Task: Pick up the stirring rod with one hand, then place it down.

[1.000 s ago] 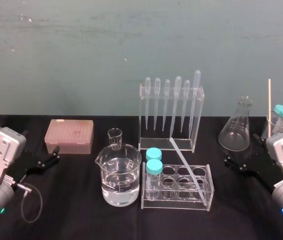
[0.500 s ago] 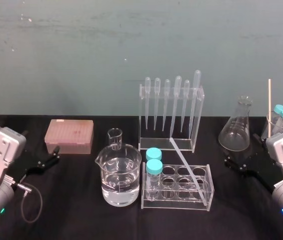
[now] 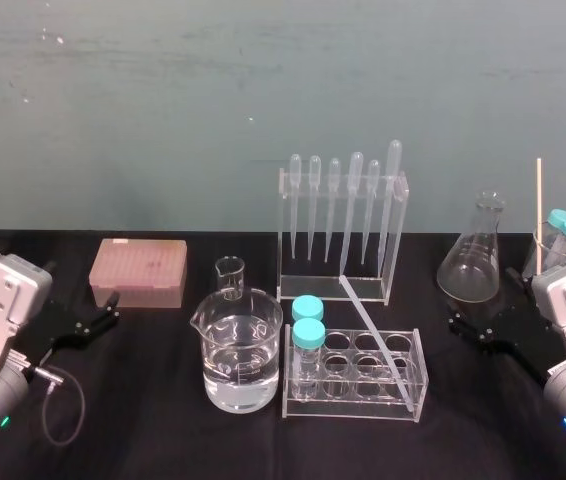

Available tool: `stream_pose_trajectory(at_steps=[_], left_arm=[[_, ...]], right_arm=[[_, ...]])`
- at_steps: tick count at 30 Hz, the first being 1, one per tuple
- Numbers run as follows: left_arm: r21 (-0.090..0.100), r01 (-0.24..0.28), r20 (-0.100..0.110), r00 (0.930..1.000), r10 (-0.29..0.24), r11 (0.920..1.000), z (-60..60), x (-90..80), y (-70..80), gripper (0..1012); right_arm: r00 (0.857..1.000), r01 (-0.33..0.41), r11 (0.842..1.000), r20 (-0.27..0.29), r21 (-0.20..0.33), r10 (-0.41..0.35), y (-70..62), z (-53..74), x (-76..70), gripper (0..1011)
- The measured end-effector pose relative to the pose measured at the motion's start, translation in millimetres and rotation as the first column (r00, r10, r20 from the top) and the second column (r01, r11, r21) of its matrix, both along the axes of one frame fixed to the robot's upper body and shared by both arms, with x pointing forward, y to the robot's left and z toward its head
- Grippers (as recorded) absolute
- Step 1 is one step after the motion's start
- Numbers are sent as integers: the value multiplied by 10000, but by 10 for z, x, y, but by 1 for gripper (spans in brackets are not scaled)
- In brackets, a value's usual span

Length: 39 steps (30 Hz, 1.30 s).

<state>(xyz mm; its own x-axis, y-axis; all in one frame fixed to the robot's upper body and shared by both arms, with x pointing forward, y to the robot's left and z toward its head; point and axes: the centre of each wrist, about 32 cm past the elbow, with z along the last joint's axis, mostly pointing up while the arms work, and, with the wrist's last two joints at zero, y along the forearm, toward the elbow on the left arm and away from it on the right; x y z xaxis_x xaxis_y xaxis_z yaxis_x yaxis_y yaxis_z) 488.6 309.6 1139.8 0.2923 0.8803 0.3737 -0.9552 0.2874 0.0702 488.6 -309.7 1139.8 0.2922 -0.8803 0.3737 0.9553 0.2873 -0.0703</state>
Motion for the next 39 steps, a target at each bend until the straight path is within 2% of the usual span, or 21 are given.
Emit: stream_pose_trajectory(at_steps=[5, 7, 11, 13, 14, 15, 16, 17, 20, 21, 22, 23, 26, 27, 29, 30, 33, 34, 37, 39], left_arm=[[1, 0, 0, 10000, 0, 10000, 0, 0, 0, 1000], [1, -1, 0, 10000, 1, 10000, 0, 0, 0, 1000], [1, 0, 0, 10000, 0, 10000, 0, 0, 0, 1000], [1, 0, 0, 10000, 0, 10000, 0, 0, 0, 1000], [0, 0, 0, 10000, 0, 10000, 0, 0, 0, 1000], [1, 0, 1, 10000, 0, 10000, 0, 0, 0, 1000], [0, 0, -1, 10000, 0, 10000, 0, 0, 0, 1000], [0, 0, 1, 10000, 0, 10000, 0, 0, 0, 1000], [1, 0, 0, 10000, 0, 10000, 0, 0, 0, 1000], [1, 0, -1, 10000, 0, 10000, 0, 0, 0, 1000], [1, -1, 0, 10000, 1, 10000, 0, 0, 0, 1000], [1, 0, 0, 10000, 0, 10000, 0, 0, 0, 1000], [1, 0, 0, 10000, 0, 10000, 0, 0, 0, 1000], [1, 0, 0, 10000, 0, 10000, 0, 0, 0, 1000], [0, 0, 0, 10000, 0, 10000, 0, 0, 0, 1000], [0, 0, 0, 10000, 0, 10000, 0, 0, 0, 1000], [1, -1, 0, 10000, 1, 10000, 0, 0, 0, 1000], [1, 0, 0, 10000, 0, 10000, 0, 0, 0, 1000], [1, 0, 1, 10000, 0, 10000, 0, 0, 0, 1000], [0, 0, 1, 10000, 0, 10000, 0, 0, 0, 1000]], right_arm=[[10000, -2, 10000, 3, -2, 2, 0, 0, 0, 1003], [9997, 22, 10000, 224, 29, -23, -12, 0, -5, 1003], [9922, 0, 9999, 1247, 168, -21, -30, 30, -10, 1003], [9831, -268, 9995, 1812, 144, 238, -17, 55, -5, 1003], [9831, -268, 9995, 1812, 144, 238, -17, 55, -5, 1003], [9734, -581, 9983, 2224, 65, 552, 4, 81, 2, 1003], [9676, -781, 9969, 2406, -6, 760, 20, 91, 5, 1003], [9539, -1241, 9921, 2731, -188, 1245, 56, 109, 10, 1003], [9291, -1949, 9795, 3106, -507, 2009, 111, 131, 19, 1003], [9114, -2386, 9684, 3275, -727, 2491, 150, 140, 23, 1003], [9018, -2603, 9618, 3347, -843, 2734, 167, 145, 26, 1003], [8828, -2978, 9487, 3477, -1058, 3159, 199, 150, 31, 1003], [8547, -3450, 9291, 3643, -1335, 3697, 252, 160, 44, 1003], [8369, -3731, 9160, 3727, -1474, 4009, 286, 166, 55, 1003], [8219, -3981, 9036, 3759, -1582, 4279, 314, 168, 67, 1003], [8104, -4210, 8920, 3736, -1645, 4513, 340, 171, 79, 1003], [8011, -4530, 8776, 3602, -1572, 4780, 371, 170, 105, 1003], [8008, -4701, 8714, 3474, -1404, 4880, 380, 167, 122, 1003], [8095, -4974, 8625, 3076, -933, 5001, 387, 156, 156, 1003], [8213, -5193, 8540, 2575, -315, 5090, 386, 154, 194, 1003]])
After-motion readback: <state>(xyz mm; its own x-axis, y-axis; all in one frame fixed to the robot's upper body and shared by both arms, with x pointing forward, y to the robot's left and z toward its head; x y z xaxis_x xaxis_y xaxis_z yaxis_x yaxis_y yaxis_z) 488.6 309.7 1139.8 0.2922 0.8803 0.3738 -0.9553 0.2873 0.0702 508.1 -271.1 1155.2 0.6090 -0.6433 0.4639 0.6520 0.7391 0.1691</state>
